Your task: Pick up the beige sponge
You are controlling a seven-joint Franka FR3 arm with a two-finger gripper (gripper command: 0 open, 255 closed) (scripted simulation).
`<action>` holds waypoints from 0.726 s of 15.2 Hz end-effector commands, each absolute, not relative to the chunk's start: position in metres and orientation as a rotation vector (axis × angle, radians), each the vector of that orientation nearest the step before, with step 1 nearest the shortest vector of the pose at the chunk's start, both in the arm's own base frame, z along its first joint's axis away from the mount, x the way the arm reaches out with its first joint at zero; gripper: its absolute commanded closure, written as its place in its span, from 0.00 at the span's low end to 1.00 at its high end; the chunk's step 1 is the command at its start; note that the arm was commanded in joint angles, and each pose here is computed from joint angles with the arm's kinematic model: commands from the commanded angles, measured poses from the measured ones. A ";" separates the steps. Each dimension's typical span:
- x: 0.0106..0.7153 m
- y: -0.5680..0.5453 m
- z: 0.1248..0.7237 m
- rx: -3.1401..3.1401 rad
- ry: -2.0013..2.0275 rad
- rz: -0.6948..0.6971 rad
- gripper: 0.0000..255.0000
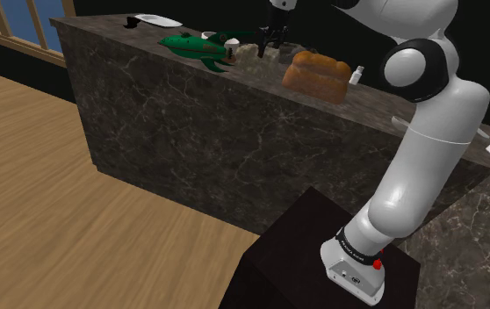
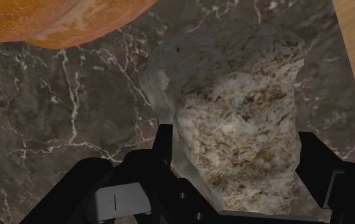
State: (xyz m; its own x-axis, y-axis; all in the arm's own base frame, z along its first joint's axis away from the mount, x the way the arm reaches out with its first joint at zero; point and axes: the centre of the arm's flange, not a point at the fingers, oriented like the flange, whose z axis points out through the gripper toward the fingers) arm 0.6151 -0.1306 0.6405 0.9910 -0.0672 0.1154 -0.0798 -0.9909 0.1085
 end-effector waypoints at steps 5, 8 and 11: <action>0.616 -0.131 0.665 3.022 -0.111 0.166 1.00; 0.616 -0.131 0.680 3.022 -0.111 0.166 1.00; 0.616 -0.131 0.696 3.022 -0.111 0.166 1.00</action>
